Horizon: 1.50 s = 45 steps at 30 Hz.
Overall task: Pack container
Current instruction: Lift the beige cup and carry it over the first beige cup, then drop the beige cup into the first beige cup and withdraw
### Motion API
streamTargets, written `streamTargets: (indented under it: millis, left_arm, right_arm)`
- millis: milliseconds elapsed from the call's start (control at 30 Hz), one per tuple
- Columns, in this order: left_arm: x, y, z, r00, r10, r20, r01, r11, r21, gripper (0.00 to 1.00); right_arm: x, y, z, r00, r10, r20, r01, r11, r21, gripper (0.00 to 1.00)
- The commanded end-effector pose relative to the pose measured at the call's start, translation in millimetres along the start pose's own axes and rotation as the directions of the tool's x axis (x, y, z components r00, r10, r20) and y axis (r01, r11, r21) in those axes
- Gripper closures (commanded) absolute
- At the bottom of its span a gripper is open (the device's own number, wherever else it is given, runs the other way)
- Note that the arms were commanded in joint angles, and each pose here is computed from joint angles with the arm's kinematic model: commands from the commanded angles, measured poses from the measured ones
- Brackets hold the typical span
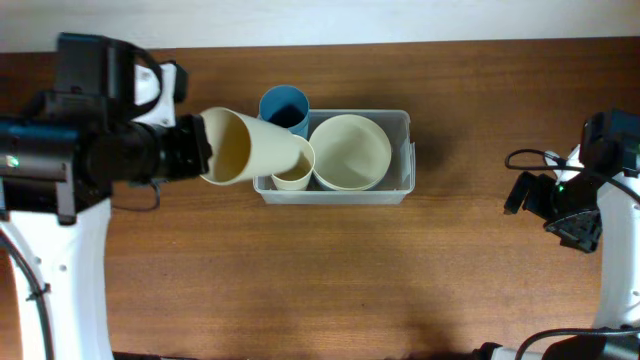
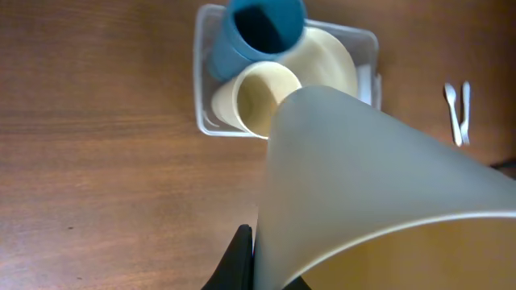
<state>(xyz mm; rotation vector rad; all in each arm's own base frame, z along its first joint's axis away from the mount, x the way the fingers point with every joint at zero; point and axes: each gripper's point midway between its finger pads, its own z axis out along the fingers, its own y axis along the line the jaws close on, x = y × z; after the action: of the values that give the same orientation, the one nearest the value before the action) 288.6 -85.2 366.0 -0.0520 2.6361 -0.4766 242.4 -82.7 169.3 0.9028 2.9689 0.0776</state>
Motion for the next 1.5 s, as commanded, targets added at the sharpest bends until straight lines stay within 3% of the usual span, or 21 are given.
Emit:
streamTargets:
  millis: [0, 333, 667, 1000, 1100, 1200, 1467]
  left_arm:
    - [10, -17, -1, 0.998, 0.062, -0.006, -0.062, 0.998, 0.025, 0.98]
    - [5, -5, 40, 0.995, 0.053, -0.087, -0.062, 0.992, -0.108, 0.98]
    - [-12, 2, 95, 0.985, 0.033, -0.169, -0.058, 0.988, -0.144, 0.98]
    - [-20, 20, 102, 0.988, 0.033, -0.154, -0.071, 0.966, -0.247, 0.98]
    - [-18, 26, 108, 0.984, 0.025, -0.176, -0.074, 0.958, -0.277, 0.89]
    - [-18, 27, 113, 0.982, 0.022, -0.19, -0.075, 0.957, -0.281, 0.74]
    - [-25, 26, 117, 0.986, 0.028, -0.164, -0.073, 0.959, -0.273, 0.6]
  right_arm:
    - [0, -1, -1, 1.0, -0.01, 0.01, 0.01, 1.0, 0.006, 0.01]
    - [0, -1, -1, 1.0, -0.01, 0.01, 0.01, 1.0, 0.006, 0.01]
    - [0, -1, -1, 1.0, -0.01, 0.01, 0.01, 1.0, 0.006, 0.01]
    - [0, -1, -1, 1.0, -0.01, 0.01, 0.01, 1.0, 0.006, 0.01]
    - [0, -1, -1, 1.0, -0.01, 0.01, 0.01, 1.0, 0.006, 0.01]
    - [0, -1, -1, 1.0, -0.01, 0.01, 0.01, 1.0, 0.006, 0.01]
    - [0, -1, -1, 1.0, -0.01, 0.01, 0.01, 1.0, 0.006, 0.01]
